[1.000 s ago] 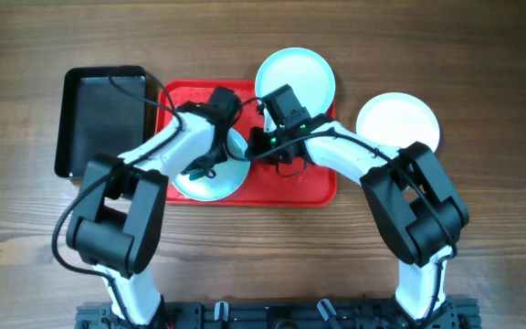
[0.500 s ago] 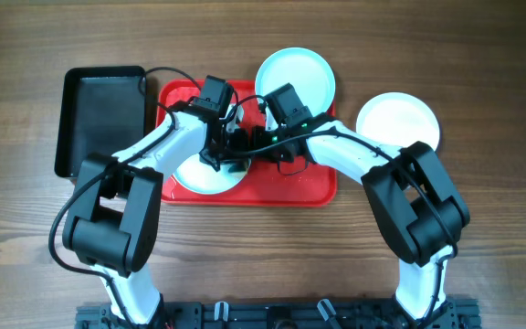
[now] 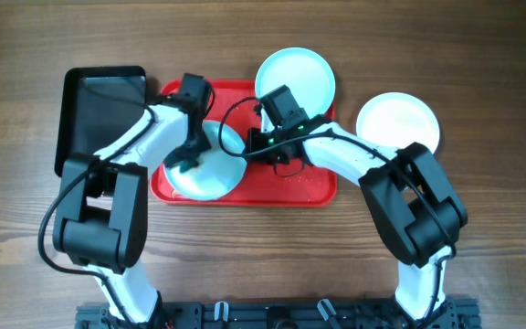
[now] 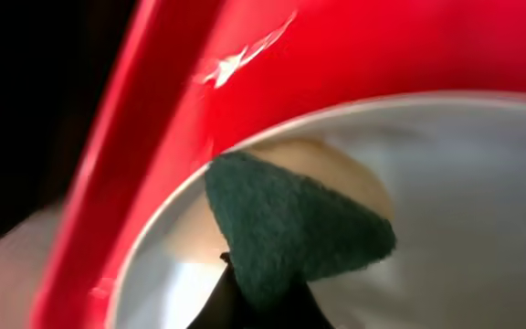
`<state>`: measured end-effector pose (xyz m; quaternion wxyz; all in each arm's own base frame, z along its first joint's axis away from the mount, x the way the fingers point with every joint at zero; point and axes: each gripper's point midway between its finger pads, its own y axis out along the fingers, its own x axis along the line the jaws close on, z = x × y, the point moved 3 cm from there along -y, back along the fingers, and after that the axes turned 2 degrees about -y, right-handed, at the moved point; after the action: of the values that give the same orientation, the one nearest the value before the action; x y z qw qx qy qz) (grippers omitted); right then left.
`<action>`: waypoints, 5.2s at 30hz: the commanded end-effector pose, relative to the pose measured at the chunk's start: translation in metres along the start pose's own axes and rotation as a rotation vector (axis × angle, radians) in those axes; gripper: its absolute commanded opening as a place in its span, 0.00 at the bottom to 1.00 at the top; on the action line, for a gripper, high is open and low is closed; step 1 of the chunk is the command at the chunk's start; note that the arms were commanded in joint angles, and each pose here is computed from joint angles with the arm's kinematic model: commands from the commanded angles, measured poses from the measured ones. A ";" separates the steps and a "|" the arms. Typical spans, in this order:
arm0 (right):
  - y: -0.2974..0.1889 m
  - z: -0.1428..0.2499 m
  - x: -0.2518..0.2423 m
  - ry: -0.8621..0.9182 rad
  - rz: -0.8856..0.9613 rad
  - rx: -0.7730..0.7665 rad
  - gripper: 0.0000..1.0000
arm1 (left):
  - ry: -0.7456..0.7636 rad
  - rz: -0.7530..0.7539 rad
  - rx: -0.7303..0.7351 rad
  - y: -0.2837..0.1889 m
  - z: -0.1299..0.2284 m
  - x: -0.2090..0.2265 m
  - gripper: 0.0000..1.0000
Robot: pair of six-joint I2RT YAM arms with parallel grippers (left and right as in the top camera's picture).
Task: Clean dirty plates on tray and stack at the side
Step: 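Keep scrubbing the plate with the left sponge while right gripper holds rim, then move the sponge in left gripper back over the black tray, then lift the teal-rimmed plate by its rim with right gripper, tilting it up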
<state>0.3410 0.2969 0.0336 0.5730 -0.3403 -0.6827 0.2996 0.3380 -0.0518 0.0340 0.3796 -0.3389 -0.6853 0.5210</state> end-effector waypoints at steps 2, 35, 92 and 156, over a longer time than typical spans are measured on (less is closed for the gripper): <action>0.005 -0.002 -0.013 0.026 0.031 0.006 0.04 | 0.102 -0.042 0.225 0.017 0.039 0.022 0.04; 0.005 -0.003 -0.013 0.025 0.033 0.001 0.04 | -0.036 -0.145 0.030 0.020 0.008 0.030 0.04; 0.007 -0.004 -0.013 0.024 0.130 -0.041 0.04 | -0.093 0.197 -0.008 -0.063 -0.131 0.076 0.04; -0.213 -0.061 0.134 -0.860 1.295 -0.895 0.04 | -0.094 0.192 0.019 -0.062 -0.126 0.079 0.04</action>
<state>0.3605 0.2826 0.2830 -0.1620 -0.7102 -0.5943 0.3408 0.4048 0.0609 0.1321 0.2937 -0.3689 -0.6702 0.5731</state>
